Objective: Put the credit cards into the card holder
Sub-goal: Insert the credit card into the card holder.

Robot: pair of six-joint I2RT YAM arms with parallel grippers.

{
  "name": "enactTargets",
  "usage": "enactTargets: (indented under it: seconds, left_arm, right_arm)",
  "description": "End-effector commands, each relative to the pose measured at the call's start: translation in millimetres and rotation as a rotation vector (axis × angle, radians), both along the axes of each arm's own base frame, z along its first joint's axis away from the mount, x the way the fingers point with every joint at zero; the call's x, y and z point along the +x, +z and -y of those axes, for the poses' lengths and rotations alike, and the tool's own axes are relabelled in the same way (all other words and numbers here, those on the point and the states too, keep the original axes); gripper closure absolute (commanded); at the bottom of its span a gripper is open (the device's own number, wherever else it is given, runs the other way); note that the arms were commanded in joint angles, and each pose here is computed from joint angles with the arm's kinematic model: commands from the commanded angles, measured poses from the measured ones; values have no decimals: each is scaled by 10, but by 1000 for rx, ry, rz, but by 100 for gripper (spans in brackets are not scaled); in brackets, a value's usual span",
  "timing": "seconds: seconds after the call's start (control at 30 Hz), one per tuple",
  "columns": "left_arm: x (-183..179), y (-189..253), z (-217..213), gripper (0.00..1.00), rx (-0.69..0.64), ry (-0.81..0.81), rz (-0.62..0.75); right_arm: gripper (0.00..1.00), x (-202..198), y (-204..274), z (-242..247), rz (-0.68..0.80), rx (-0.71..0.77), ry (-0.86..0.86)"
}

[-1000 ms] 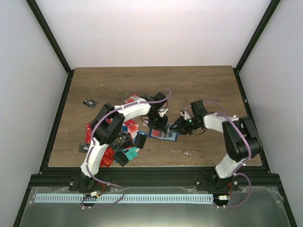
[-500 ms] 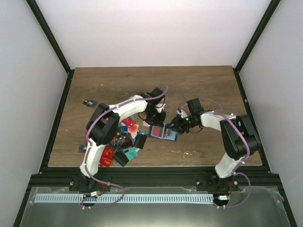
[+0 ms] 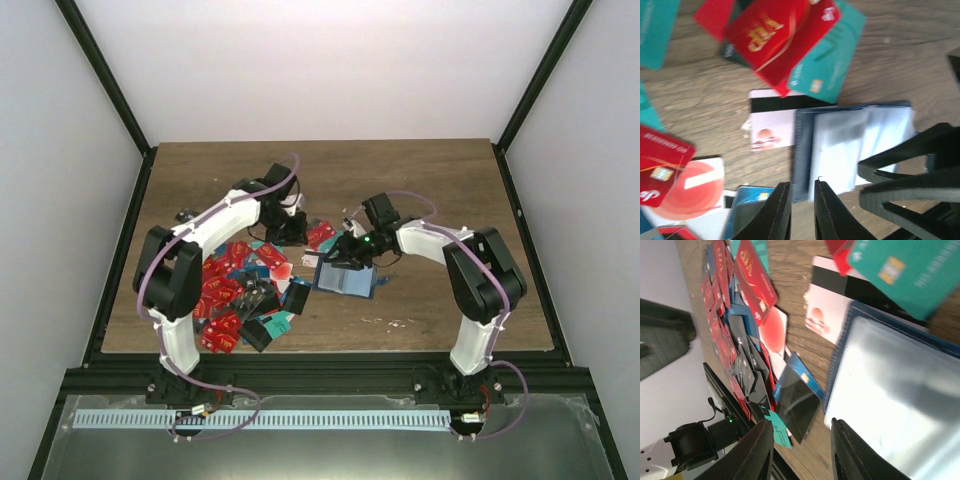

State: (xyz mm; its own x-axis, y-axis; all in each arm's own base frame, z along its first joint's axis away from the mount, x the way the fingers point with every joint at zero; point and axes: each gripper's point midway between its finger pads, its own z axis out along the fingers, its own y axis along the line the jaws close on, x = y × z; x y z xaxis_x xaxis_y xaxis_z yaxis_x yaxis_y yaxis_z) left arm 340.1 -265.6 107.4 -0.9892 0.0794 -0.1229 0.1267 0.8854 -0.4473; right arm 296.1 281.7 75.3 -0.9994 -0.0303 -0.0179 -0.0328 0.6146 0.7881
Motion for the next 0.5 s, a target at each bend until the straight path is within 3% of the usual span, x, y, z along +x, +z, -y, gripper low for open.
enactTargets:
  seconds: [0.0,0.47]
  left_arm:
    - [-74,-187,-187,83,38,-7,-17]
    - [-300,-655,38,79,24,-91,-108]
  right_arm:
    - [65,57,169,-257,16,56,52]
    - [63,-27,231,151,86,-70,-27]
